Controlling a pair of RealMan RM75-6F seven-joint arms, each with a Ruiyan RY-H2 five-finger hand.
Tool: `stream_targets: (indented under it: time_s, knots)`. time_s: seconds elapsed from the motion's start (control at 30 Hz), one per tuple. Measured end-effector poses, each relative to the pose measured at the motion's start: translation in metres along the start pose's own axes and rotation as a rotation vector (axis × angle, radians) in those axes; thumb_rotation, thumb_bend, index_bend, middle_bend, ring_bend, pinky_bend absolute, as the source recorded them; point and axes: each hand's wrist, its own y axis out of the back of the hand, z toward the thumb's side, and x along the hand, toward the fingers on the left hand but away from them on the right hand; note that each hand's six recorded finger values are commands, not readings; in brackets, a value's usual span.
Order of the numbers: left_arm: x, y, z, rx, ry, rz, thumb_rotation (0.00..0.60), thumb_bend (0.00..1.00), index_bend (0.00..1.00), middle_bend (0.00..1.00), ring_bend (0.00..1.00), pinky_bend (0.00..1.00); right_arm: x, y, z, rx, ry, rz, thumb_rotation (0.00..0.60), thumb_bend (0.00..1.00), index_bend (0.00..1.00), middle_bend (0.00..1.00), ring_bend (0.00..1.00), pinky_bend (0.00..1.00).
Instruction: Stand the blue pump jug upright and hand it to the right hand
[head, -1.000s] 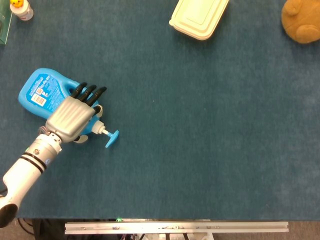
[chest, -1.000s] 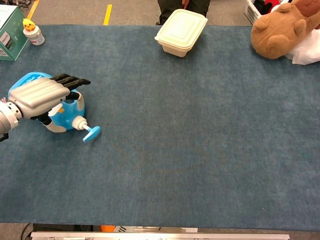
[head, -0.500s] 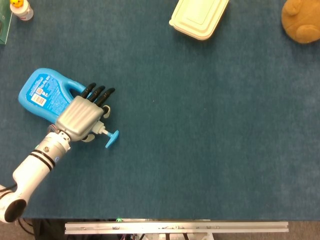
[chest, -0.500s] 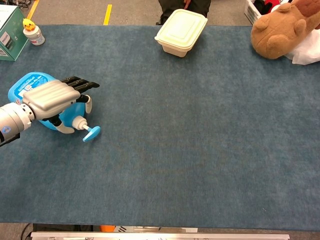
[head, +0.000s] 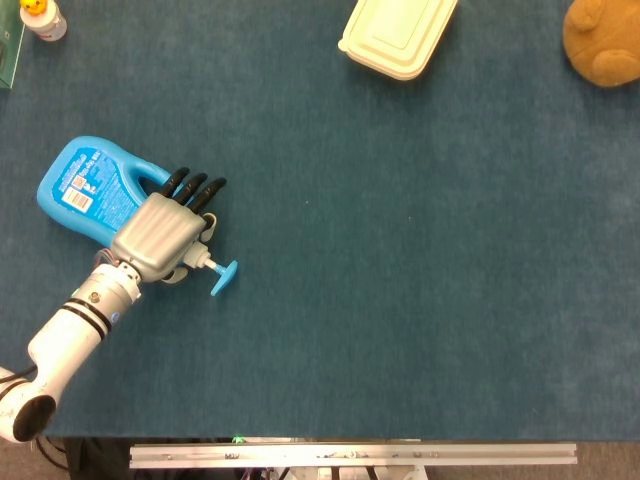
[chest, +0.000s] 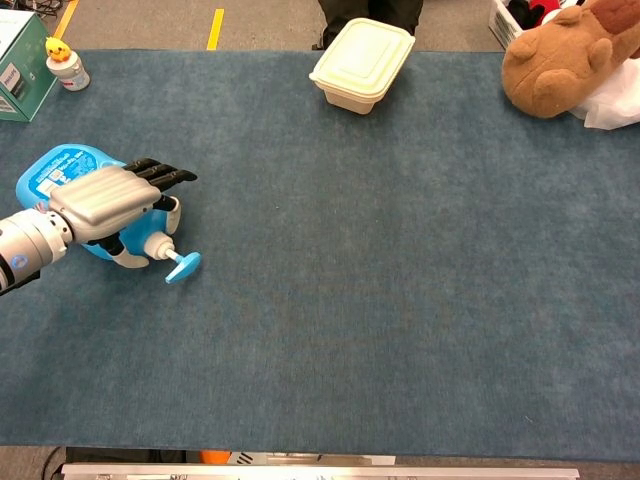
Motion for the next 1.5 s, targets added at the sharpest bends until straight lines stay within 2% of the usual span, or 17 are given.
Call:
stream_targets:
  time_s: [0.1,0.27,0.4,0.63,0.83,1.17,1.5]
  knots:
    - [0.0,-0.002,0.0,-0.004,-0.002,-0.004,0.6,0.17,0.46,0.04,0.0,0.0,0.001,0.001,0.0,0.0,-0.003,-0.002,0.6,0.08,0.08,0.22,0.11,0.24]
    - [0.001,-0.004,0.001,-0.02,-0.007,-0.003,0.6,0.19,0.57,0.07,0.0,0.0,0.001,0.001,0.0,-0.003,-0.006,-0.003,0.6,0.08,0.08,0.22,0.11,0.24]
    - [0.0,-0.003,0.001,-0.057,-0.009,0.002,0.6,0.19,0.6,0.07,0.0,0.0,0.001,0.001,0.001,-0.006,-0.002,-0.002,0.6,0.08,0.08,0.22,0.11,0.24]
    - [-0.008,0.015,-0.005,-0.159,-0.021,0.028,0.6,0.19,0.62,0.09,0.0,0.0,-0.001,-0.001,0.004,-0.008,0.005,0.009,0.6,0.08,0.08,0.22,0.11,0.24]
    - [-0.016,0.034,-0.014,-0.284,-0.035,0.011,0.6,0.19,0.62,0.09,0.0,0.0,-0.002,-0.005,0.006,-0.01,0.011,0.02,0.6,0.08,0.08,0.22,0.11,0.24]
    - [-0.025,0.069,-0.034,-0.553,-0.047,0.002,0.6,0.19,0.62,0.09,0.0,0.0,-0.004,-0.006,0.01,-0.015,0.025,0.024,0.6,0.08,0.08,0.22,0.11,0.24]
    - [-0.026,0.098,-0.045,-0.732,-0.085,0.004,0.6,0.19,0.62,0.09,0.0,0.0,-0.002,-0.006,0.014,-0.015,0.03,0.026,0.6,0.08,0.08,0.22,0.11,0.24]
